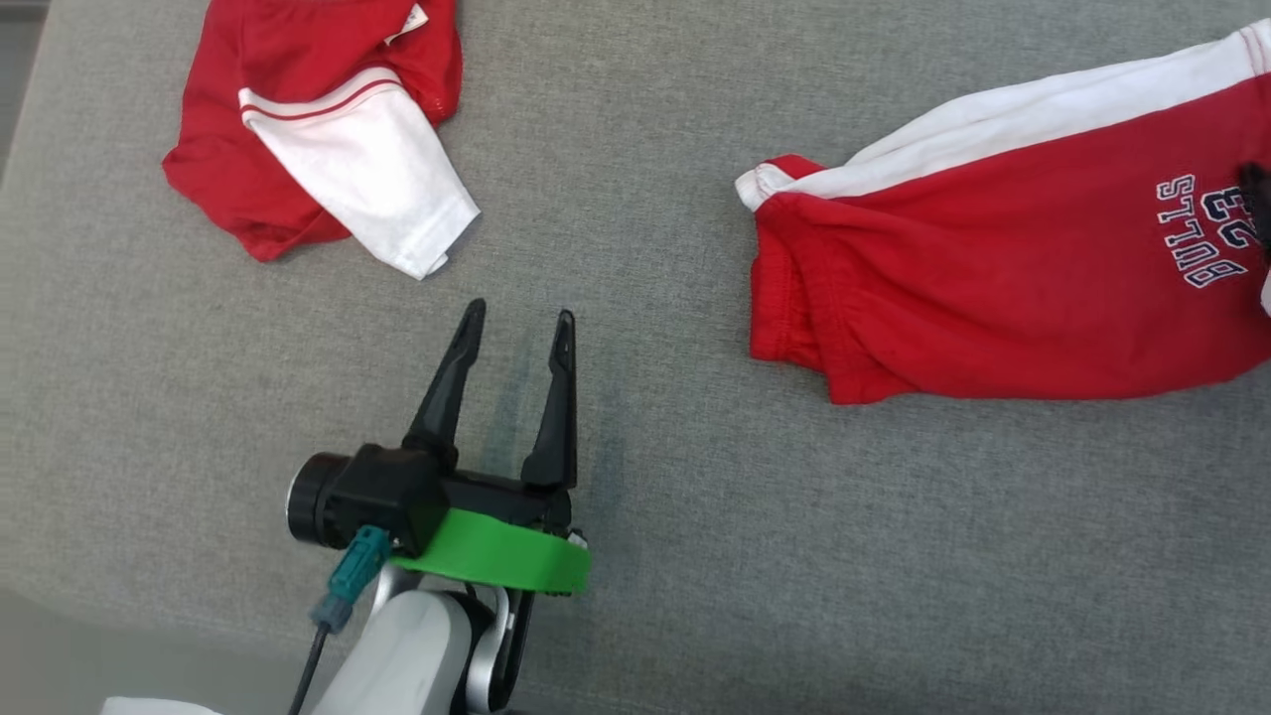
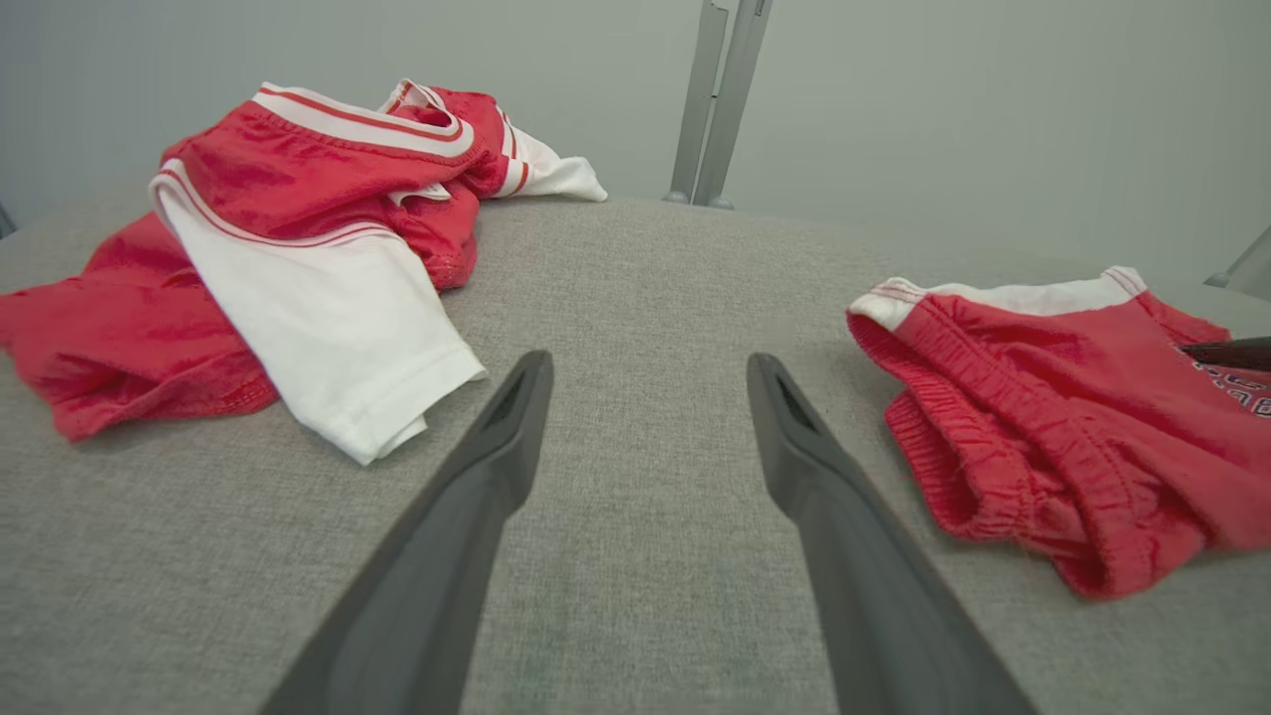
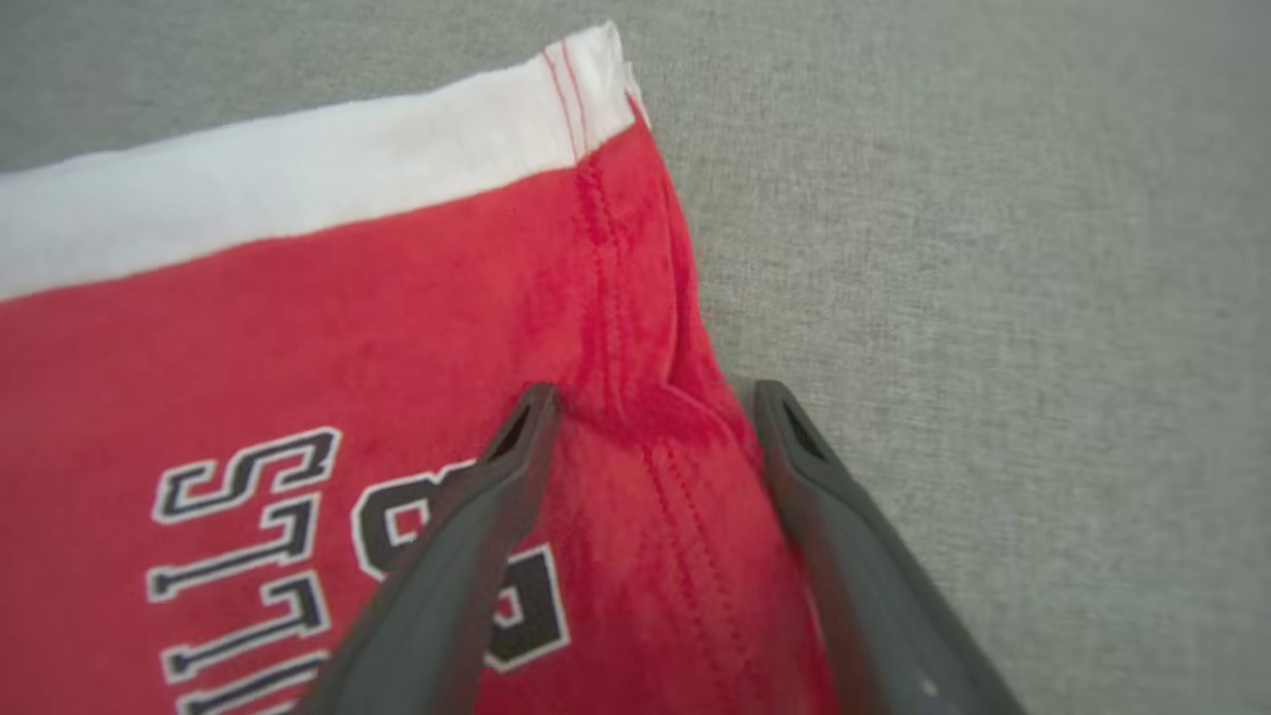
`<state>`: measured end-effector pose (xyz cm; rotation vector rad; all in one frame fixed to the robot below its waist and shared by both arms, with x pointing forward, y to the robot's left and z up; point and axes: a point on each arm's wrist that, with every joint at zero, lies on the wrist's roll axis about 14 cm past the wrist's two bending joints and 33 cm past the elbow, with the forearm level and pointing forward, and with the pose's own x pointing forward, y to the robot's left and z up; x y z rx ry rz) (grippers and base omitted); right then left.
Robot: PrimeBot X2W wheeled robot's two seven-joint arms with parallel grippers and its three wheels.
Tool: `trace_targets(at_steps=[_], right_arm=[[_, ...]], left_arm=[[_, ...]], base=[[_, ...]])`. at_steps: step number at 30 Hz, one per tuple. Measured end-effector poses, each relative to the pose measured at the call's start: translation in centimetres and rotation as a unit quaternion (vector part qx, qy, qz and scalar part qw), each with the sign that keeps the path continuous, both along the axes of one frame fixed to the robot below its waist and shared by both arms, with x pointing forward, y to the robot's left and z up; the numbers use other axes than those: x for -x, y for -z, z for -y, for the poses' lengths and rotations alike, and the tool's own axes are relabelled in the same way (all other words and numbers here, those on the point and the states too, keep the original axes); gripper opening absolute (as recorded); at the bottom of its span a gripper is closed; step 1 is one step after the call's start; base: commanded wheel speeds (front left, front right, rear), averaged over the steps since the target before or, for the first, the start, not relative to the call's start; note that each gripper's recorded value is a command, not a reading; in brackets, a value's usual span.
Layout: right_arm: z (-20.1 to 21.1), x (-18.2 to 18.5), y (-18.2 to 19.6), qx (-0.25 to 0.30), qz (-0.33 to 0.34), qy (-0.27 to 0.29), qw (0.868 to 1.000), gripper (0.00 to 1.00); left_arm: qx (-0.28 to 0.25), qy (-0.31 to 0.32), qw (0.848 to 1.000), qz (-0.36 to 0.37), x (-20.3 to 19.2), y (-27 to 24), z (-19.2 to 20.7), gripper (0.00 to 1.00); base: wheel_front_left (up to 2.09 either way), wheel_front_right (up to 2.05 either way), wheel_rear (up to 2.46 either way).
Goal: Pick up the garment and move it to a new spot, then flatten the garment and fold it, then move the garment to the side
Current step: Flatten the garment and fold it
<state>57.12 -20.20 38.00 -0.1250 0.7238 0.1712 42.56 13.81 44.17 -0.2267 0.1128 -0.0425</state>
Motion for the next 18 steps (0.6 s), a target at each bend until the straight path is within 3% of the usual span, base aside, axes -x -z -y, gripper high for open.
trace_targets(at_steps=[2,7,8,10,18], right_arm=[[-1.1,-0.1,1.1,-0.031,-0.021,0.005,0.999,1.0],[-1.9,-0.1,2.3,-0.04,-0.054,-0.003,0.998,0.97],[-1.9,0.0,2.2,-0.053,-0.056,0.003,0.997,0.35],[-2.4,0.4,2.3,-0.087,-0.065,0.015,0.994,0.0],[-2.3,3.1,1.6,-0.22,-0.051,0.099,0.969,0.0]], left_arm=[[-0.002,-0.003,1.0,-0.006,0.5,0.5,-0.3,1.0],[-0.005,-0.012,1.0,-0.008,1.0,0.6,-1.3,1.0],[-0.008,-0.01,1.0,-0.005,1.1,0.5,-1.3,1.0],[-0.007,-0.012,1.0,-0.001,1.1,0.2,-1.6,1.0],[-0.002,-0.005,1.0,-0.015,3.4,0.8,-1.3,1.0]], base=[[0.0,0.0,0.0],[0.0,0.0,0.0],[0.0,0.0,0.0],[0.0,0.0,0.0],[0.0,0.0,0.0]])
